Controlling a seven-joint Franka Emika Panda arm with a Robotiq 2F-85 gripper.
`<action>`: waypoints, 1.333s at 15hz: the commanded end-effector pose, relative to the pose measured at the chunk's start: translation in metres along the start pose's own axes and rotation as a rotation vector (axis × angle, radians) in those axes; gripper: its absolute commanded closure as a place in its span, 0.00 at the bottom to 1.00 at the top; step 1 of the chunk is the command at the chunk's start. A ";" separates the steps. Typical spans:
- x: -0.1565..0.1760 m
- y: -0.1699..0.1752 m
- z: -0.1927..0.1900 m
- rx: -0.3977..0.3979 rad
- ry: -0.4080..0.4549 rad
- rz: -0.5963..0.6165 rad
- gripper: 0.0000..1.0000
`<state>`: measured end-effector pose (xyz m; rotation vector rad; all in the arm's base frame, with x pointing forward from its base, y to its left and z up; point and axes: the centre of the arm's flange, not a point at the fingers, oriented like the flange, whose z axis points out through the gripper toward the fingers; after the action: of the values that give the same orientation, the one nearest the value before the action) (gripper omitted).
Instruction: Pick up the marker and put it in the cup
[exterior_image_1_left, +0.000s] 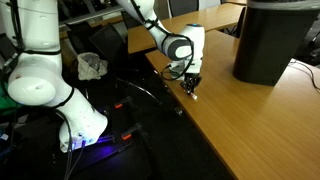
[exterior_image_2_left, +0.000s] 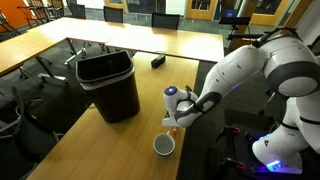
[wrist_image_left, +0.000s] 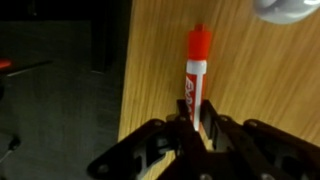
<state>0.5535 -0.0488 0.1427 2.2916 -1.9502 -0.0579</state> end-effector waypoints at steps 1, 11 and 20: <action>0.014 0.004 -0.024 0.050 -0.071 -0.044 0.95; 0.007 0.007 -0.095 0.181 -0.513 -0.094 0.95; -0.045 -0.018 -0.085 0.202 -0.746 -0.154 0.95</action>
<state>0.5622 0.0001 0.2302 2.7762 -2.1430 -0.7509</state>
